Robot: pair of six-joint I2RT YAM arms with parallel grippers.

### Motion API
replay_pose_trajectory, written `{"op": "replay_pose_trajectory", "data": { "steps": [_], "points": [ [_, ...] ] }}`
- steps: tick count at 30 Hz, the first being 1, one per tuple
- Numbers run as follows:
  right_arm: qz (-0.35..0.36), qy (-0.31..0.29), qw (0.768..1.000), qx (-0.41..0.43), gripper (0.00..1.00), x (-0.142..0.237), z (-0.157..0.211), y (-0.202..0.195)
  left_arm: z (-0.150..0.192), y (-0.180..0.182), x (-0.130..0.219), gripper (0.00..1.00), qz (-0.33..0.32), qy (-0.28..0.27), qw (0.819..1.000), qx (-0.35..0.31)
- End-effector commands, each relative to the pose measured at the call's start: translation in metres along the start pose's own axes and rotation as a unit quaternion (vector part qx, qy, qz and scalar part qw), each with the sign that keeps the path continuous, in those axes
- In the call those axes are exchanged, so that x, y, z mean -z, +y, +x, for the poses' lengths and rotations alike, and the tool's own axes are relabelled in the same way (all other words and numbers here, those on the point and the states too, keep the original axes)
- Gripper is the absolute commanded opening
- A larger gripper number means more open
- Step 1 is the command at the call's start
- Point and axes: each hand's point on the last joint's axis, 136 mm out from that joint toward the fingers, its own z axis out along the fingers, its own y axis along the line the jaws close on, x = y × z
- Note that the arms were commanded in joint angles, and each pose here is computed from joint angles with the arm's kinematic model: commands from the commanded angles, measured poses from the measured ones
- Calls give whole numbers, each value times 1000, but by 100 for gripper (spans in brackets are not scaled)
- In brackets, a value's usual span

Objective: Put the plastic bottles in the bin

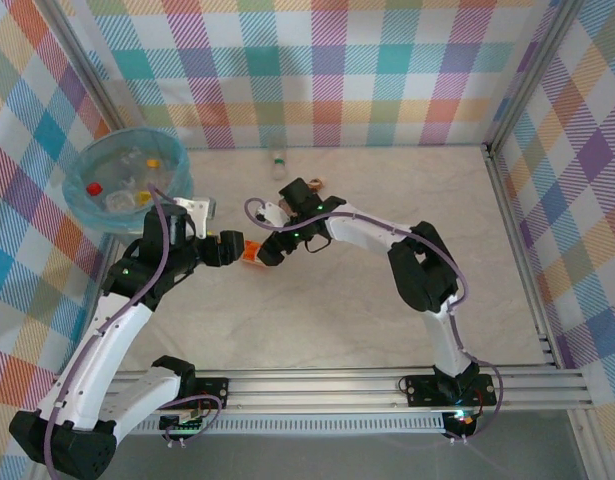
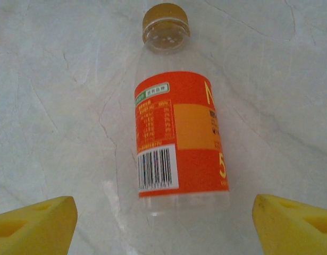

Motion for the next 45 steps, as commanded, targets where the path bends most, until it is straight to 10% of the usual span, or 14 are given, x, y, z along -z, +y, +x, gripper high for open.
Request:
{"op": "replay_pose_trajectory", "data": {
  "steps": [1,16,26,45],
  "points": [
    [-15,2,1000,21,86,-13,-5,7,-5,1,2,78,-5,-26,1000,0],
    [-1,59,998,27,84,-58,18,-1,-12,0,21,79,-3,-70,997,-13],
    [8,55,998,24,64,-40,11,5,-26,-5,34,79,1,-89,996,-18],
    [26,-161,985,49,54,193,-30,100,-144,-86,87,82,177,-151,967,101]
  ]
}}
